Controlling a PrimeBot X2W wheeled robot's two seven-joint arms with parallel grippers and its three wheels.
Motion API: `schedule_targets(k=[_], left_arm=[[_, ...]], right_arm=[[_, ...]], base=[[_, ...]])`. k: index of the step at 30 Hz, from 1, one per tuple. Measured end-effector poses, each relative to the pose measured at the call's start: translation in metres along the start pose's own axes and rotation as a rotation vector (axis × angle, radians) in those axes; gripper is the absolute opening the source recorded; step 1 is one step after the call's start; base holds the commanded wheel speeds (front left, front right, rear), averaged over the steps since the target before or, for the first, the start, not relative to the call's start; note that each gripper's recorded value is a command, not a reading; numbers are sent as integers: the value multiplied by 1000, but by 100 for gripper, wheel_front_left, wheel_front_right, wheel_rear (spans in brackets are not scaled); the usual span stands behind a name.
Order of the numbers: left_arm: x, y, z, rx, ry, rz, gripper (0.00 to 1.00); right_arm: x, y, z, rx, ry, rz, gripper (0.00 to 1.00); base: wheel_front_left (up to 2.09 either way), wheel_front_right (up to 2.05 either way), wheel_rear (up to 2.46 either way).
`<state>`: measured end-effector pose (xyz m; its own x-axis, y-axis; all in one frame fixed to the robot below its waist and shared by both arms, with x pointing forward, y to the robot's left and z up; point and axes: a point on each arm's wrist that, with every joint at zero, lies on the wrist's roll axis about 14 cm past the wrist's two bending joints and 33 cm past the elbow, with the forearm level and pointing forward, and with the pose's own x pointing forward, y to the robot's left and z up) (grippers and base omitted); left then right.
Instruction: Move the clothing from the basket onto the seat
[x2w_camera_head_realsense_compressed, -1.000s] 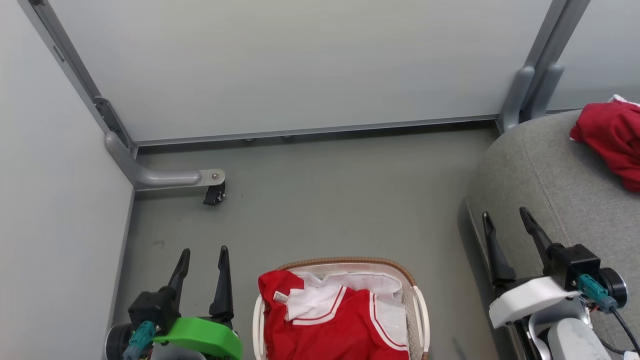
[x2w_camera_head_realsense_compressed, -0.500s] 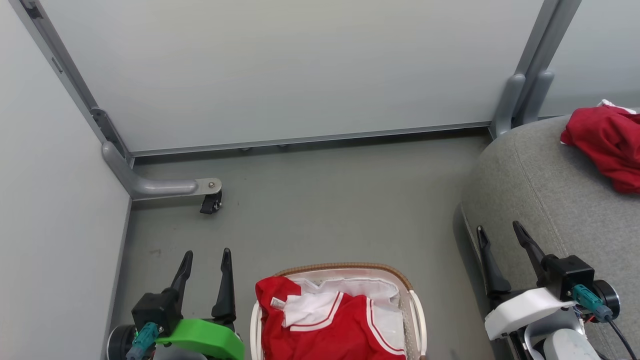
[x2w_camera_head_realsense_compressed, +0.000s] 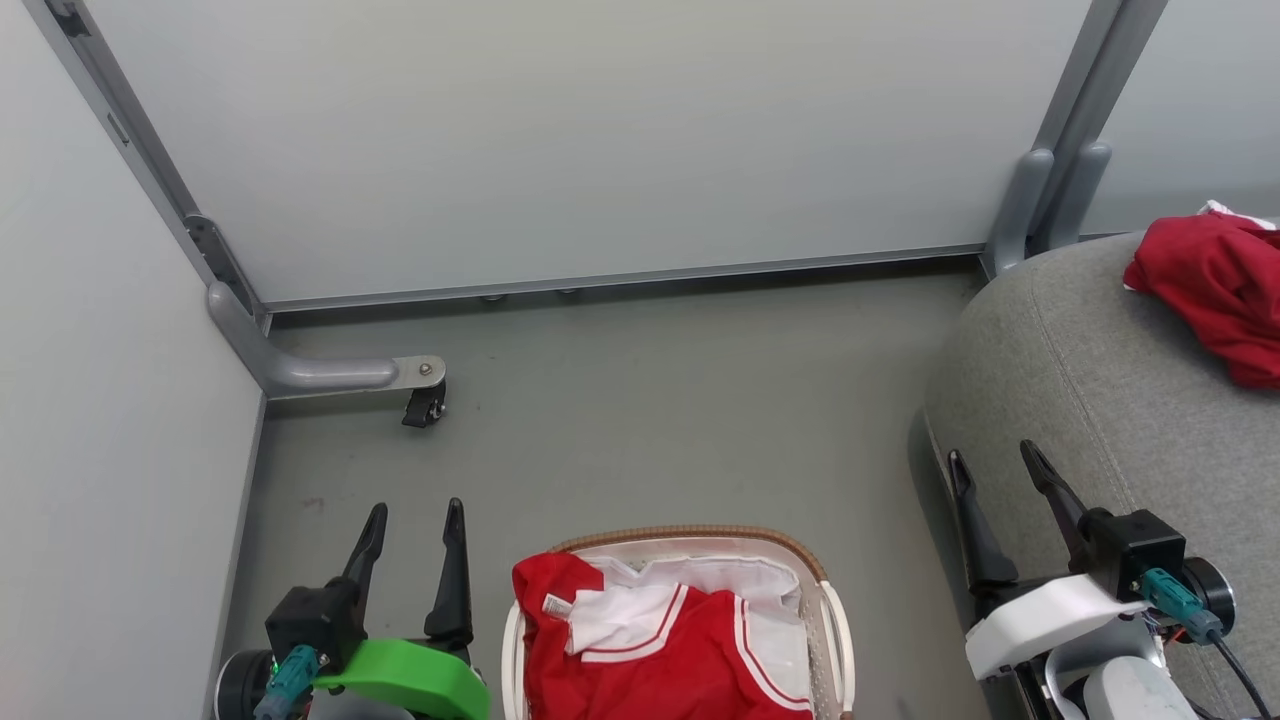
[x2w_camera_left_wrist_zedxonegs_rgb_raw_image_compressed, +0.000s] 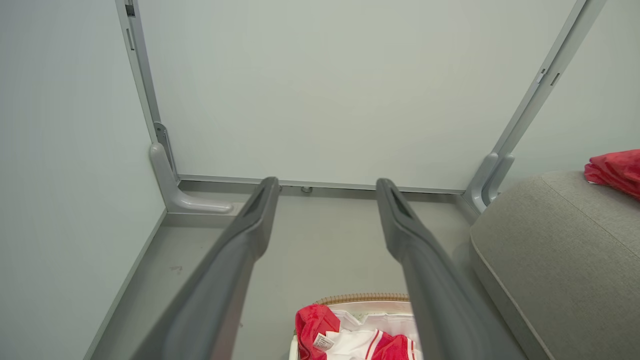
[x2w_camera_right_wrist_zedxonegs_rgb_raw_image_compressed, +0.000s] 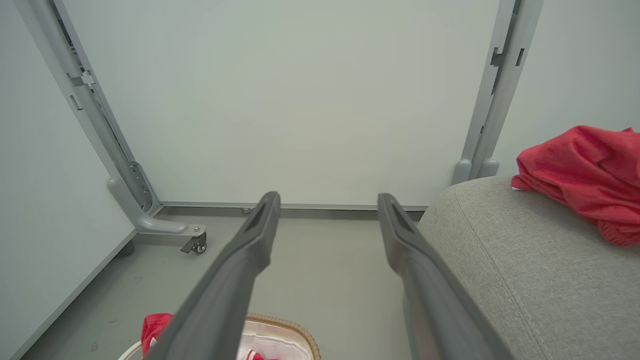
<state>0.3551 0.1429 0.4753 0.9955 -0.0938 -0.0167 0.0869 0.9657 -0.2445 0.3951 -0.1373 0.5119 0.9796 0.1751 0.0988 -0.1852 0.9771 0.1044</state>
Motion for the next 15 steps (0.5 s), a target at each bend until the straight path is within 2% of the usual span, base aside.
schedule_targets(k=[11,15], left_arm=[[4,-15,-8,15,27,-58,100],[19,-43,-13,43,47,-164,100]], right_arm=[[-1,-4,-2,0,4,-11,100],[3,-13,-5,-7,13,-35,100]], base=[[0,0,0],[0,0,0]])
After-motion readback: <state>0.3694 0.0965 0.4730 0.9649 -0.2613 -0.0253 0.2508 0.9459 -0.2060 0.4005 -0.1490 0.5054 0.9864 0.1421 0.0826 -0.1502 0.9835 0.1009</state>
